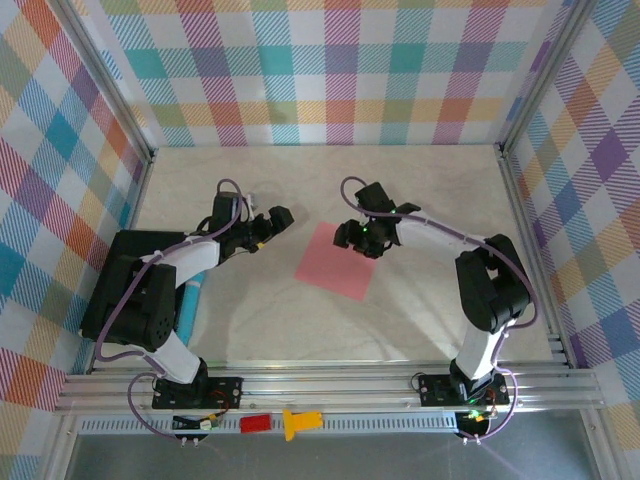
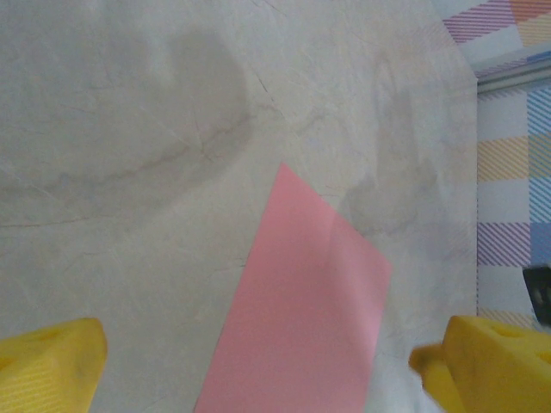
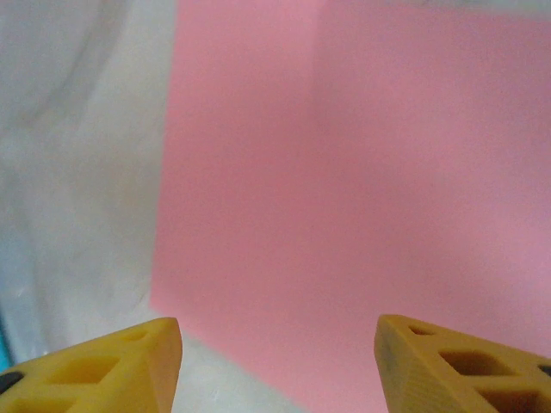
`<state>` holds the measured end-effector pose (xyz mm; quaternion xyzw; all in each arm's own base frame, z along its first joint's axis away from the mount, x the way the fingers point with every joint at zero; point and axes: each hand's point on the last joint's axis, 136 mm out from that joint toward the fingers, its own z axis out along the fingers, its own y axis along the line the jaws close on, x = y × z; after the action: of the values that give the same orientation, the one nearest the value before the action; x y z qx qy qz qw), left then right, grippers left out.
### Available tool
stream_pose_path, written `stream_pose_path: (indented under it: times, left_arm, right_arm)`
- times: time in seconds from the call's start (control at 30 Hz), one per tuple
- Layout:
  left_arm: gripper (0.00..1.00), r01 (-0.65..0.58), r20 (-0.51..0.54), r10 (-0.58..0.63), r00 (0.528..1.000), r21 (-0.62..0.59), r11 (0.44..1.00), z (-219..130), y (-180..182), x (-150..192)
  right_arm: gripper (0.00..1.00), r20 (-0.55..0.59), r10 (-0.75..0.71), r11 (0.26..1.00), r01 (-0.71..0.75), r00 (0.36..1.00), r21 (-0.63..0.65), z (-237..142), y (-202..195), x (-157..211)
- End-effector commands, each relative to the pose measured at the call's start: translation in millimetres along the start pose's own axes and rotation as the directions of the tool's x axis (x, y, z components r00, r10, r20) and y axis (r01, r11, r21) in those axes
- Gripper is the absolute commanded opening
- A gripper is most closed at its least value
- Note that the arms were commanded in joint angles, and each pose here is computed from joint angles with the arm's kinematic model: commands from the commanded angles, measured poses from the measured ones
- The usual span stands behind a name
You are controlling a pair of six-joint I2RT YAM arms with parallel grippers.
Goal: Fold a paper plane with a square sheet of paper (pick it up from the middle)
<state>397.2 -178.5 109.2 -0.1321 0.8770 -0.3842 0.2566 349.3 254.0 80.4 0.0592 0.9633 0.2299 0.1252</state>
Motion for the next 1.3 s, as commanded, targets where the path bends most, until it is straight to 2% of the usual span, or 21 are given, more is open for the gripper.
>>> stream_pose_path:
  times: [0.0,0.2,0.47,0.7,0.8,0.93,1.07,1.27]
  left_arm:
    - [1.0,0.013,-0.068,-0.013,0.998,-0.007,1.0,4.4,1.2,20.2]
    - [1.0,-0.047,-0.127,0.042,0.991,-0.03,0.998,10.1,-5.9,32.4]
    - [1.0,-0.094,-0.148,0.089,0.985,-0.024,0.995,15.9,-15.3,38.4]
    - [1.0,-0.13,-0.173,0.118,0.978,-0.054,0.99,18.2,-15.5,42.3]
    - [1.0,-0.144,-0.182,0.125,0.975,-0.094,0.985,17.3,-11.5,43.4]
    - [1.0,-0.159,-0.187,0.132,0.973,-0.141,0.977,15.4,-6.9,43.4]
    - [1.0,-0.207,-0.196,0.173,0.965,-0.166,0.964,14.7,-10.8,44.8]
    - [1.0,-0.32,-0.257,0.261,0.931,-0.223,0.921,13.9,-17.2,58.1]
  right_arm:
    - [0.61,-0.018,0.009,0.993,-0.007,1.0,0.121,10.8,-29.3,-5.4]
    - [0.61,-0.055,0.03,0.983,-0.019,0.998,0.183,25.7,-43.3,-9.7]
    - [0.61,-0.132,0.052,0.981,-0.026,0.99,0.191,48.0,-50.6,11.5]
    - [0.6,-0.22,-0.04,0.993,0.063,0.975,0.098,68.8,-22.9,41.1]
    - [0.6,-0.224,-0.08,0.995,0.091,0.971,0.036,68.5,-9.6,44.7]
    - [0.61,-0.137,-0.131,0.991,0.13,0.982,-0.016,45.9,9.0,27.1]
    - [0.72,0.031,-0.159,0.987,0.16,0.987,-0.026,6.0,23.3,2.3]
    - [0.9,0.244,-0.099,0.991,0.074,0.965,0.11,-39.2,-15.9,-15.1]
